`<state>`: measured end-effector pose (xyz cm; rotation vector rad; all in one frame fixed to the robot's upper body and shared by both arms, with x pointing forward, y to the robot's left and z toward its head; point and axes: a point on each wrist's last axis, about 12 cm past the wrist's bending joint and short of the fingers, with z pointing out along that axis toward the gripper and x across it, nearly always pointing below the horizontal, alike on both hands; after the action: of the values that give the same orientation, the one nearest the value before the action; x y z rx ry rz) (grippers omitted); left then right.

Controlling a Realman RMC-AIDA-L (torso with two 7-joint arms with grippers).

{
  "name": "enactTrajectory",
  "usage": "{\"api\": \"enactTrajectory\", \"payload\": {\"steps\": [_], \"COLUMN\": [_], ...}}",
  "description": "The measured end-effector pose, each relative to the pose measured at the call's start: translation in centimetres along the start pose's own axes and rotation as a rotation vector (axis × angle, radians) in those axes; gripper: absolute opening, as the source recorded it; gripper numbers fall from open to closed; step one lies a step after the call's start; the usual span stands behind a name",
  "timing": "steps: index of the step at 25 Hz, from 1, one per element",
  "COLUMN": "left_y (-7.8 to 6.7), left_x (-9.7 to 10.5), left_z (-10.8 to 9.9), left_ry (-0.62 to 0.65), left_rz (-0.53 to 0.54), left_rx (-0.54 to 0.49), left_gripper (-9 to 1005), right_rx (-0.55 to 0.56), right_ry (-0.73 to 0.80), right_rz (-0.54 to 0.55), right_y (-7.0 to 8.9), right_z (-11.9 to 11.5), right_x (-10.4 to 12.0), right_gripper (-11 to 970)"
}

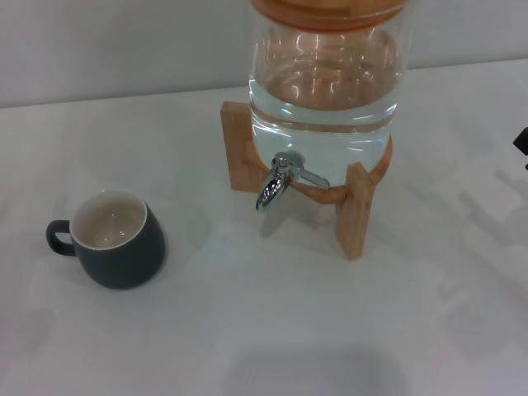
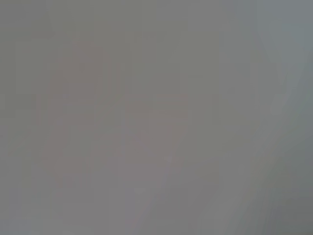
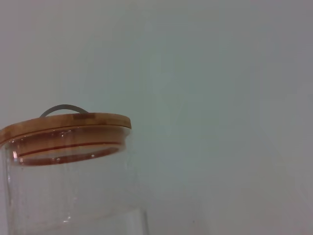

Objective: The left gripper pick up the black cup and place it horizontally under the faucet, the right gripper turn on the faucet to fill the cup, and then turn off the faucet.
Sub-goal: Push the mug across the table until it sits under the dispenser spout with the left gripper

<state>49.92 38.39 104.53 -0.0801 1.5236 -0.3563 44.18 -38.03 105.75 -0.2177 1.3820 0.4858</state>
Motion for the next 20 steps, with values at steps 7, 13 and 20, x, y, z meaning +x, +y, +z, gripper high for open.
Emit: {"api": "enactTrajectory", "payload": {"steps": [7, 13, 20], "left_y": [-0.1, -0.6, -1.7], "left_x": [0.2, 0.4, 2.1], "left_z": [-0.7, -2.8, -5.0], "left_ry": [0.028, 0.067, 0.154], "left_rz": [0.007, 0.045, 0.128], "left_rx": [0.045, 0.16, 0.227], "left_gripper": [745, 748, 749], "right_rx": [-0.022, -0.016, -0.019], "right_ry": [-0.012, -0.013, -0.013], "right_rz": [0.008, 0.006, -0.002], "right_y": [0.1, -0.1, -0.4], "right_z": [0.0, -0.1, 0.3], "right_x": [-0.3, -0.4, -0.7], "right_gripper": [824, 824, 824]}}
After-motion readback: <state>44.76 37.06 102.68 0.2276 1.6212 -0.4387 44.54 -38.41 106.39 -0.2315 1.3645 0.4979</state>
